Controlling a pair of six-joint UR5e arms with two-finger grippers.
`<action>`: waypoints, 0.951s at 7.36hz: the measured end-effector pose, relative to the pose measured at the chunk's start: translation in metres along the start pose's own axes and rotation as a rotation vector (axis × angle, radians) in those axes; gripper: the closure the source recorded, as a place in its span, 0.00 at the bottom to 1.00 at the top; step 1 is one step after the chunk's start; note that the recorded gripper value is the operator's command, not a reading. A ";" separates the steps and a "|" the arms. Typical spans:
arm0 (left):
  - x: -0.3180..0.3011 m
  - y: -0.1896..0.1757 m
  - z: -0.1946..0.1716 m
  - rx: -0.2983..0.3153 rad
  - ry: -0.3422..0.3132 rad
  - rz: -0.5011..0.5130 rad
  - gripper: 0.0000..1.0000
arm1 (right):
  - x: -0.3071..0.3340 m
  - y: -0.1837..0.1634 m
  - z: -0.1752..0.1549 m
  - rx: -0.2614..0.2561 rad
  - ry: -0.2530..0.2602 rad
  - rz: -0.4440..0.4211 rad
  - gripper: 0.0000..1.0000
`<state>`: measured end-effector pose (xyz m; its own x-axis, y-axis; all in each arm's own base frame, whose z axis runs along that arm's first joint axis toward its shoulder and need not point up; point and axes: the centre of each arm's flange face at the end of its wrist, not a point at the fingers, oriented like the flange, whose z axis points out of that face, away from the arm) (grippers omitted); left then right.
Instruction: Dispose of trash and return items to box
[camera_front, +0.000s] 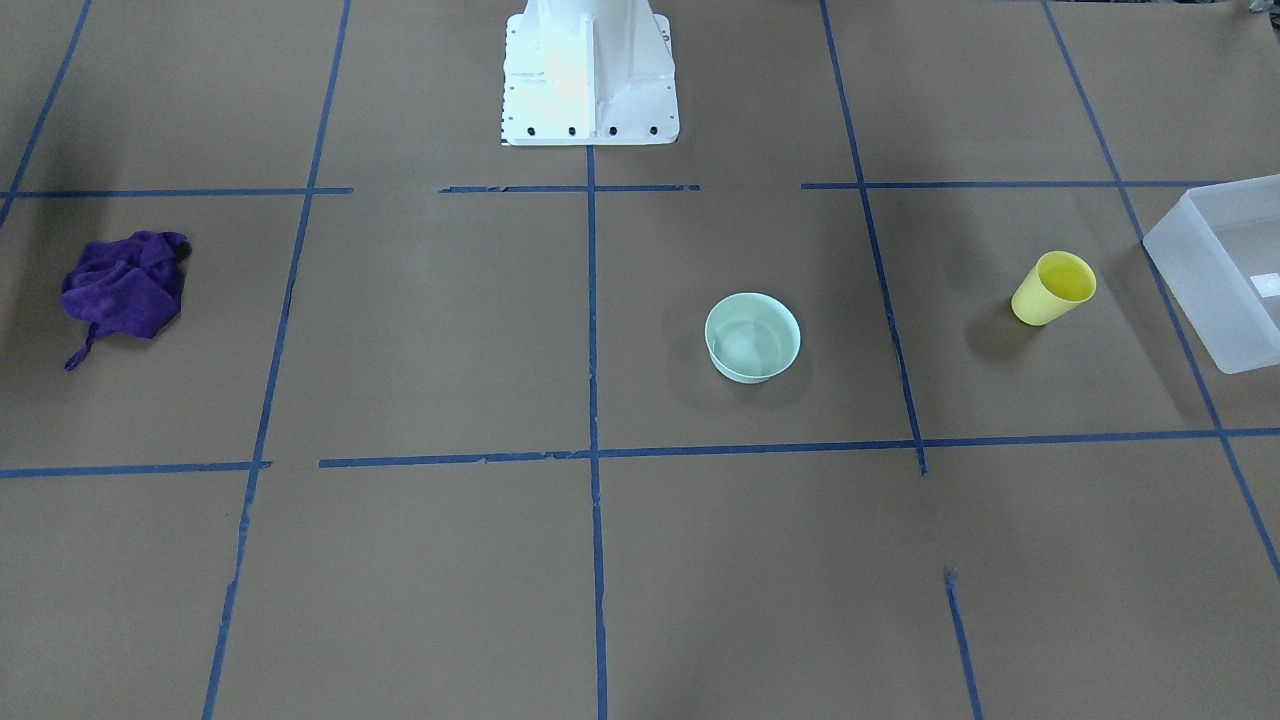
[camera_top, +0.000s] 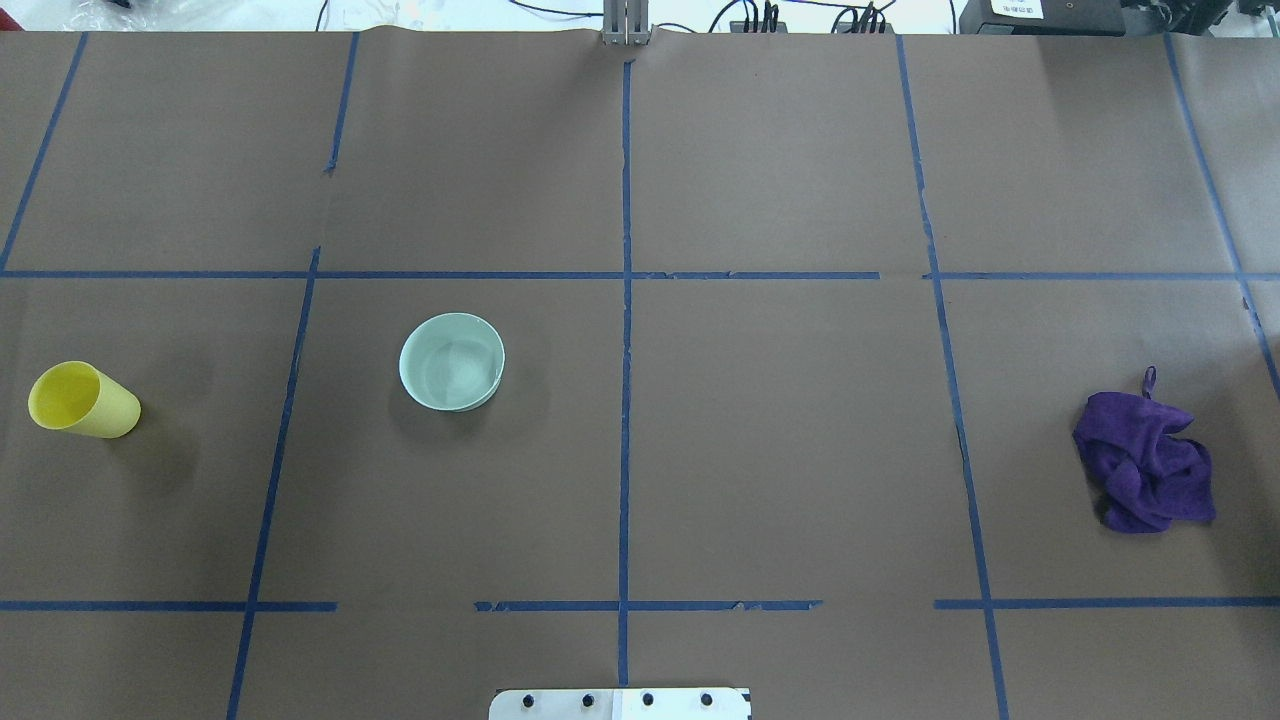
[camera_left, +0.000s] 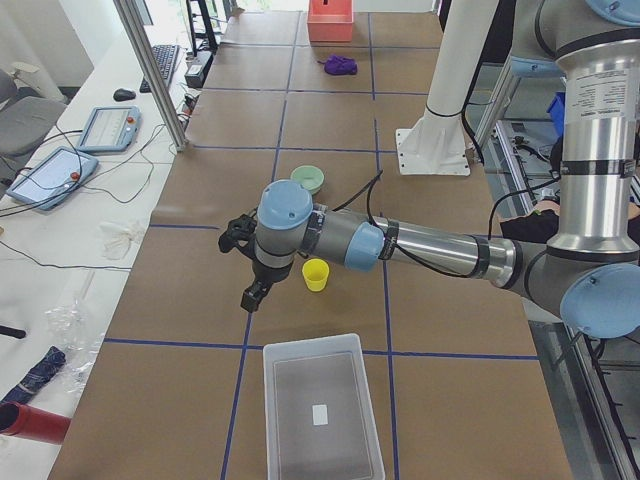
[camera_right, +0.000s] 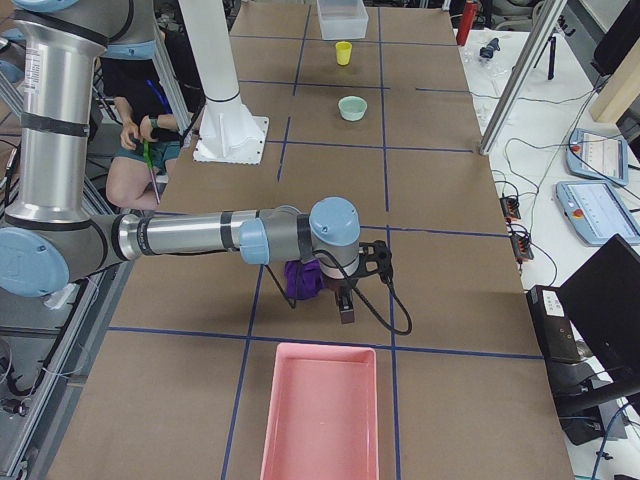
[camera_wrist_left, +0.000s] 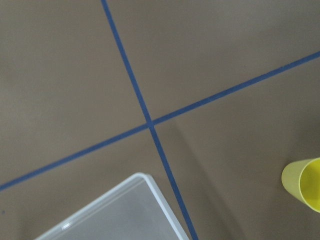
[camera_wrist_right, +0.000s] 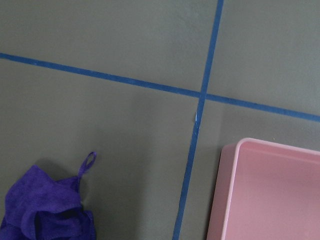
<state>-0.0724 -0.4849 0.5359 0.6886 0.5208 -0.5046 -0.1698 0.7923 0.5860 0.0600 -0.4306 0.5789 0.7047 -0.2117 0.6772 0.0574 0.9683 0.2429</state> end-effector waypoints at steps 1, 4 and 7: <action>0.003 -0.012 -0.003 0.078 -0.013 0.070 0.00 | -0.009 -0.005 -0.008 0.039 -0.005 -0.029 0.00; 0.022 -0.015 0.008 0.271 0.011 0.131 0.00 | -0.017 -0.011 -0.015 0.103 -0.024 -0.041 0.00; 0.094 0.000 0.082 0.212 0.153 0.061 0.01 | -0.019 -0.011 -0.016 0.131 -0.024 -0.062 0.00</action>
<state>0.0505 -0.4616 0.5407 0.5645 0.6201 -0.5448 -0.0452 0.6822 0.7297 0.0576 -0.4356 0.5522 0.6857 -0.2750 0.6739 0.0061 0.9280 0.3725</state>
